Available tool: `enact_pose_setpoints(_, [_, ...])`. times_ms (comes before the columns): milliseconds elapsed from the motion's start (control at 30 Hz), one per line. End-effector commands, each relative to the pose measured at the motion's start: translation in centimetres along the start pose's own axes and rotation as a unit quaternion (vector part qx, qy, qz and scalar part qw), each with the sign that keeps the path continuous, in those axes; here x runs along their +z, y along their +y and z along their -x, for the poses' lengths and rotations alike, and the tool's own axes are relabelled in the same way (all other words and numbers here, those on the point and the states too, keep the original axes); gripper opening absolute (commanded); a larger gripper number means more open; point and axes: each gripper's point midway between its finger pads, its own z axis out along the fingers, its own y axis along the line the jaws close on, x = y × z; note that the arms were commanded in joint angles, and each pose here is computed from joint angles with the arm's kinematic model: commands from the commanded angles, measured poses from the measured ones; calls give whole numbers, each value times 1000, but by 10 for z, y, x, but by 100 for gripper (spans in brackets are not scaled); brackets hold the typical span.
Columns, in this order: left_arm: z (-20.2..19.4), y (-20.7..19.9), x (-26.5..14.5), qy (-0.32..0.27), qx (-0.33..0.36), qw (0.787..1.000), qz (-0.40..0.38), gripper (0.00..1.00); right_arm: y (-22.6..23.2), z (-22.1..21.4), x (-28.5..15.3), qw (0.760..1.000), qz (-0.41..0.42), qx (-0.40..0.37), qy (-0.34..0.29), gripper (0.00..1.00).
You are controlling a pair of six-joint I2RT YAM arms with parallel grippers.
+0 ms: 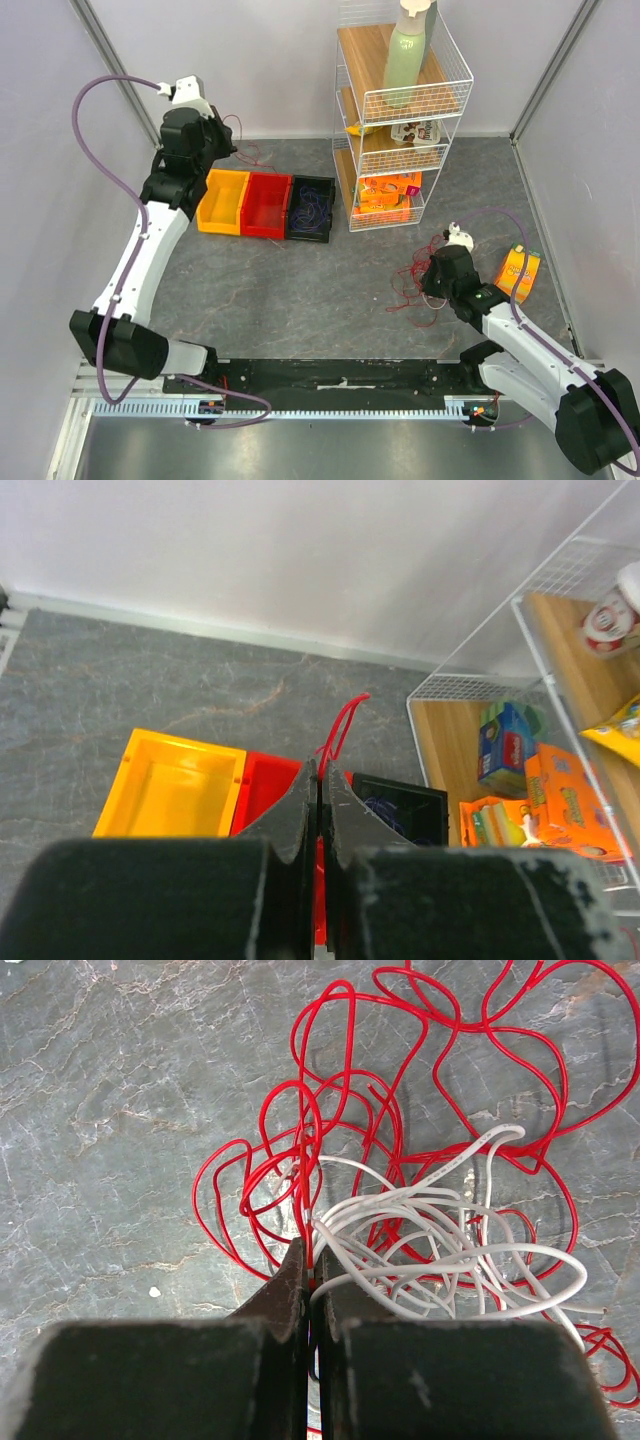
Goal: Untangle the cables
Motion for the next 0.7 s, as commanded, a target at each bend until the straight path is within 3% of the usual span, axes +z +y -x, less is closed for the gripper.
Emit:
enact_pose_setpoints(0, [-30,6,25,27,-32,999,-2,2,5,7,-1,1000,13,3,-16,0])
enact_pose_setpoints(167, [-81,19,43,84,-43,995,24,2,6,8,0,1000,15,5,-14,0])
enact_pose_setpoints(433, [-183,27,53,186,-123,974,40,2,16,2,5,999,37,6,2,0])
enact_pose_setpoints(600, [-214,30,61,230,-141,961,56,2,18,-1,5,999,44,3,8,0])
enact_pose_setpoints(633, [-211,29,64,232,-141,961,56,7,19,-1,6,999,48,1,10,0])
enact_pose_setpoints(667, [-210,27,64,239,-140,959,55,20,21,-3,5,998,54,-1,15,0])
